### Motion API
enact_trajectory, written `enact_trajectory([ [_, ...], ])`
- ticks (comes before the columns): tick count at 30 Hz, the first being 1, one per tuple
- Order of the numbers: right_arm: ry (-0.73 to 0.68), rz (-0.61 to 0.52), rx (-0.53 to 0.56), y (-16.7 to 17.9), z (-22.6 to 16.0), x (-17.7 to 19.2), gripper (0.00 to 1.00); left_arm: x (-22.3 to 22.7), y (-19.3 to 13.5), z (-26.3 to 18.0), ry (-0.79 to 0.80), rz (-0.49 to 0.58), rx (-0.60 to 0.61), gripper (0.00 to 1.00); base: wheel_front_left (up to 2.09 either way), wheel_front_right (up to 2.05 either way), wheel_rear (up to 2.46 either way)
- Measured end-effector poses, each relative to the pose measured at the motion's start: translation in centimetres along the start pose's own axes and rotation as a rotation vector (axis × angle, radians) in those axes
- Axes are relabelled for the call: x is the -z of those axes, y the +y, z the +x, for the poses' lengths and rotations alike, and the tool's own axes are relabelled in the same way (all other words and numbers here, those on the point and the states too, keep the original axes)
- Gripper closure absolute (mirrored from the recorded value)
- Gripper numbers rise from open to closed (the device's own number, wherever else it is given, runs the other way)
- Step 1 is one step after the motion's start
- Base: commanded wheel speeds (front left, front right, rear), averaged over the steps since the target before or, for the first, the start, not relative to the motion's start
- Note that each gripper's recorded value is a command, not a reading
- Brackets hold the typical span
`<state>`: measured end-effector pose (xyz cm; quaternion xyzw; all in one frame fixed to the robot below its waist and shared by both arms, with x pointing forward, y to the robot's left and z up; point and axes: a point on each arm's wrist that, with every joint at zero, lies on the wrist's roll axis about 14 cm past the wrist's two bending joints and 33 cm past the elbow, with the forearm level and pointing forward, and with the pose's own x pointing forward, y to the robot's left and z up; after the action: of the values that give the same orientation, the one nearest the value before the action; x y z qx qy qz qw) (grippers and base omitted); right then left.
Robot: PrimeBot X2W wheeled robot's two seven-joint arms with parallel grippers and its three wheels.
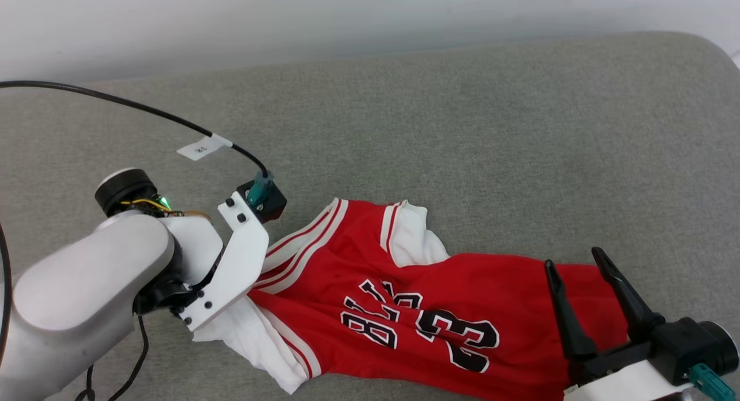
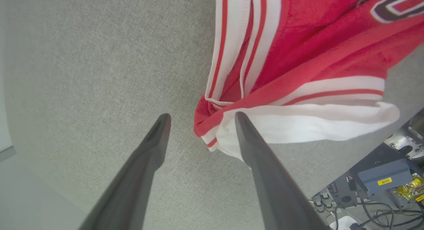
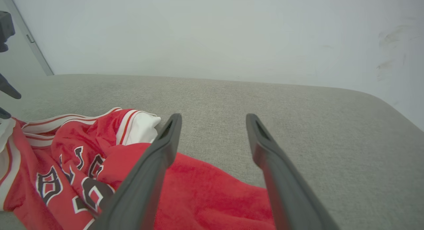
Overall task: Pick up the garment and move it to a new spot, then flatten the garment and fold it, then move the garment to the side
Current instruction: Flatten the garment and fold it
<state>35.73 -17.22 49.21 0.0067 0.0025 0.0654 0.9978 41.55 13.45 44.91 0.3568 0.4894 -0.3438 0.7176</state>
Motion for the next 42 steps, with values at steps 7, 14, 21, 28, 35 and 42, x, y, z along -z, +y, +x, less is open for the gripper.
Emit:
enact_trajectory([
  [7, 0.028, 0.011, 0.006, -0.1, 0.9, 1.4, 0.00, 1.6, -1.2, 3.4, 0.101, 0.012, 0.094, 0.00, 0.00, 0.00, 0.00],
  [14, 0.052, 0.023, 0.011, -0.1, 1.6, 2.6, 0.00, 3.0, -3.0, 5.9, 0.175, 0.034, 0.167, 0.00, 0.00, 0.00, 0.00],
  [21, 0.044, 0.029, 0.015, 0.0, 1.7, 2.5, 0.00, 2.5, -3.6, 5.7, 0.127, 0.046, 0.166, 1.00, 0.00, 0.00, 0.00],
  [28, 0.003, 0.034, 0.038, -0.5, 1.1, 1.3, 0.00, -4.4, -0.8, 2.0, -0.168, 0.105, 0.047, 1.00, 0.00, 0.00, 0.00],
  [35, 0.003, 0.040, 0.081, -1.5, 0.4, 1.3, 0.00, -8.7, 2.8, 0.5, -0.290, 0.166, -0.084, 1.00, 0.00, 0.00, 0.00],
  [42, 0.043, 0.047, 0.113, -2.1, 0.1, 2.6, 0.00, -4.6, 6.8, 4.3, -0.129, 0.066, -0.133, 1.00, 0.00, 0.00, 0.00],
])
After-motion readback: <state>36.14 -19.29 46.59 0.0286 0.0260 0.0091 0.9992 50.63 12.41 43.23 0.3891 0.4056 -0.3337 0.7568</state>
